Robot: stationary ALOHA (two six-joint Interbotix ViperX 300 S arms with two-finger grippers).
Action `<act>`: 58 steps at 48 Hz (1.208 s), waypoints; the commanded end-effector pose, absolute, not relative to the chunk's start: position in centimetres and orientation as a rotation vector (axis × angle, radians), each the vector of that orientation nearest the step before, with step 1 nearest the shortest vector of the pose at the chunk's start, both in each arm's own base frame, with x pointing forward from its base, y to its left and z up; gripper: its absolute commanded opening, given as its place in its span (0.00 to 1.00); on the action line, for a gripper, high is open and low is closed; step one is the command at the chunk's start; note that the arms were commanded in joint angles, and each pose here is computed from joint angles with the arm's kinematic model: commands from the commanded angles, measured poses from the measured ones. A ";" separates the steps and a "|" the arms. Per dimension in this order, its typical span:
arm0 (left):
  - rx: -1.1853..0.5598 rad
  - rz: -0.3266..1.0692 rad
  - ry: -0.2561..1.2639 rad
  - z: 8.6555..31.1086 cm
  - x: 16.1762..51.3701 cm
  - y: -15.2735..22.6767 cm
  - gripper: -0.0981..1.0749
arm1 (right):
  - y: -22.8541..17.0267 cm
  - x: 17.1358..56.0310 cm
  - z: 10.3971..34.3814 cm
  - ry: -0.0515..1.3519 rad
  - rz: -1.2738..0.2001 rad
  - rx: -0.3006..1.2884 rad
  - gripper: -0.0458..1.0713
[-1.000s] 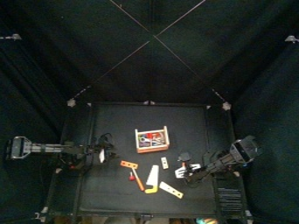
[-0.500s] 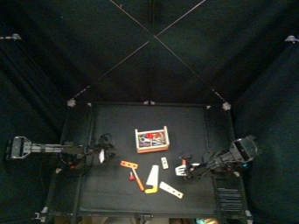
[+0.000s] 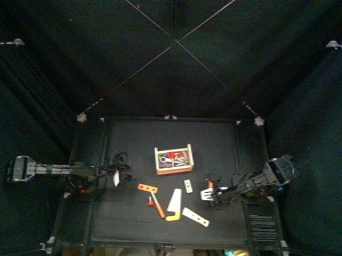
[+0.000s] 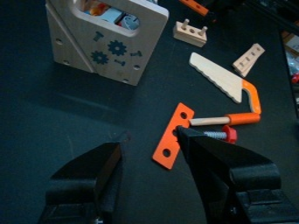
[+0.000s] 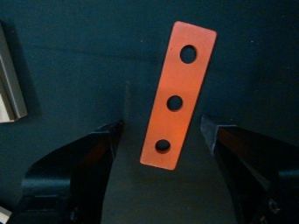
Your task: Grab 3 hole red block
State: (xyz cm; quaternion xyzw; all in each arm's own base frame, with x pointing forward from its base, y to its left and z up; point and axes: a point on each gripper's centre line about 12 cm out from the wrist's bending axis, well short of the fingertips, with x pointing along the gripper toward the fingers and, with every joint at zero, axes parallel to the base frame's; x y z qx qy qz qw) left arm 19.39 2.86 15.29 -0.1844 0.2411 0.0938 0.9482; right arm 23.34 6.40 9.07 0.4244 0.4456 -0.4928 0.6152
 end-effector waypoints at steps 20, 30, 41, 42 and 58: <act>-0.376 0.188 0.479 15.6 19.7 2.9 0.81 | 7.6 24.0 9.3 1.040 -1.138 0.969 0.51; -0.377 0.188 0.474 15.8 19.8 2.9 0.81 | 7.3 25.0 12.1 0.981 -1.125 0.924 0.48; -0.387 0.190 0.473 15.8 19.8 2.9 0.81 | 7.1 25.4 14.4 0.930 -1.126 0.889 0.48; -0.385 0.190 0.473 15.8 19.8 2.9 0.81 | 7.1 25.4 14.4 0.928 -1.124 0.886 0.48; -0.382 0.187 0.474 15.8 19.8 2.9 0.81 | 6.9 25.5 14.6 0.920 -1.129 0.881 0.48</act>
